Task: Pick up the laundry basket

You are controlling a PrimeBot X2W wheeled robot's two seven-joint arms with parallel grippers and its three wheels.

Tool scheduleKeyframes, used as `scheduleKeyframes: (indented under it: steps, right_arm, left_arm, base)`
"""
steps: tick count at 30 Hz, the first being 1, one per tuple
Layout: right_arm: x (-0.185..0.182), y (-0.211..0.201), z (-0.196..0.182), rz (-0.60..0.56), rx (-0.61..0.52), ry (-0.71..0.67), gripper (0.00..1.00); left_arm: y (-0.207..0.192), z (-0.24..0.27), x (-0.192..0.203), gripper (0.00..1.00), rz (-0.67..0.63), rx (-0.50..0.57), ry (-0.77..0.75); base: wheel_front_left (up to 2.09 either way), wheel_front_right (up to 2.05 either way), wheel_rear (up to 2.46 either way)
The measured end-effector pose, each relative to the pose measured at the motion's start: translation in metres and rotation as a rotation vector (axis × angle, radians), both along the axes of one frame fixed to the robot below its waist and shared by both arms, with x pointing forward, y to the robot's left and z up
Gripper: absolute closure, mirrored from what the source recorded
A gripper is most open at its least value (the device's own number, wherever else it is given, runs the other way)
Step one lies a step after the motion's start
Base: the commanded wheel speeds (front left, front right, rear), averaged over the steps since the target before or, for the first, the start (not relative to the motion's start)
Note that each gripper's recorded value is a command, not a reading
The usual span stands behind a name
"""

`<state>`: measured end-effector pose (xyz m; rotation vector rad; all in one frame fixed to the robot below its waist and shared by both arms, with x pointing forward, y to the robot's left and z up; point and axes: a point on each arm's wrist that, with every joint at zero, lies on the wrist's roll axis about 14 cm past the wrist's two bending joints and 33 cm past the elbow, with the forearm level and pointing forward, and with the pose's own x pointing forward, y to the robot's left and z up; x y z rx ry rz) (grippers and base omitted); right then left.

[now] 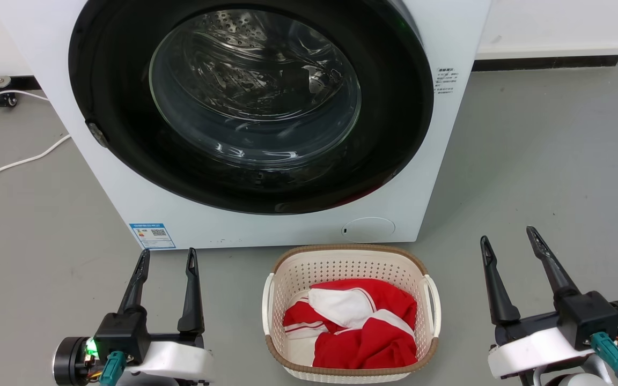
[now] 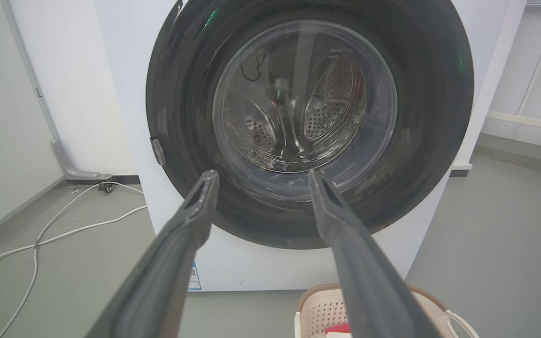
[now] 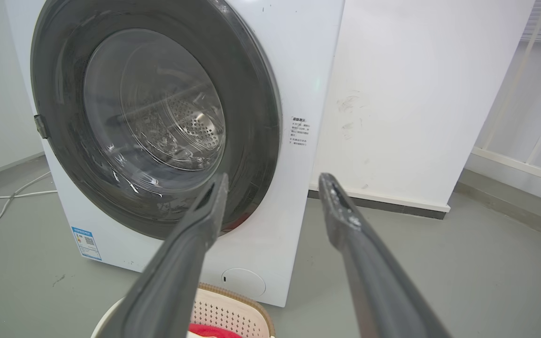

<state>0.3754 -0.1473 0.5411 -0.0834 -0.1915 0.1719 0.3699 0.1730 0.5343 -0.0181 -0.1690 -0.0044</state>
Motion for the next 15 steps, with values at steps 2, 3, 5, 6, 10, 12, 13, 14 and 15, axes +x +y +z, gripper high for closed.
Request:
scheduleKeyframes:
  steps: [2,3,5,6,10,12,13,14,15]
  right_arm:
    - [0.0,-0.0007,-0.0001,-0.002,0.002,0.0,0.0]
    - [0.0,-0.0009,-0.0002,-0.002,0.005,0.001,0.0]
    - [-0.0001,-0.0016,-0.0015,-0.004,0.011,0.006,0.0]
    - [-0.0002,-0.0017,-0.0019,-0.004,0.012,0.007,0.0]
    - [-0.0001,-0.0021,-0.0037,-0.005,0.022,0.014,0.0]
    - [-0.0001,-0.0021,-0.0048,-0.005,0.025,0.017,0.0]
    - [-0.0001,-0.0022,-0.0053,-0.005,0.027,0.019,0.0]
    - [-0.0001,-0.0022,-0.0056,-0.006,0.027,0.02,0.0]
    - [-0.0001,-0.0024,-0.0059,-0.006,0.027,0.021,0.0]
  left_arm:
    - [0.0004,-0.0009,-0.0004,0.0,0.002,0.0,0.003]
    - [0.0005,-0.001,-0.0005,0.0,0.002,0.0,0.003]
    - [0.0008,-0.0014,-0.0008,0.0,0.003,0.0,0.004]
    - [0.001,-0.0019,-0.001,0.0,0.005,0.0,0.005]
    - [0.0019,-0.0046,-0.0019,0.0,0.009,0.001,0.014]
    - [0.0023,-0.0052,-0.002,0.0,0.01,0.002,0.015]
    - [0.0023,-0.0055,-0.002,0.0,0.01,0.002,0.017]
    - [0.0024,-0.0058,-0.002,0.0,0.01,0.002,0.017]
    - [0.0023,-0.006,-0.002,0.0,0.01,0.003,0.018]
  base:
    - [0.0,0.0,0.0]
    - [0.0,0.0,0.0]
    - [0.0,0.0,0.0]
    - [0.0,0.0,0.0]
    - [0.0,0.0,0.0]
    - [0.0,0.0,0.0]
    - [0.0,0.0,0.0]
    - [0.0,0.0,0.0]
    - [0.0,0.0,0.0]
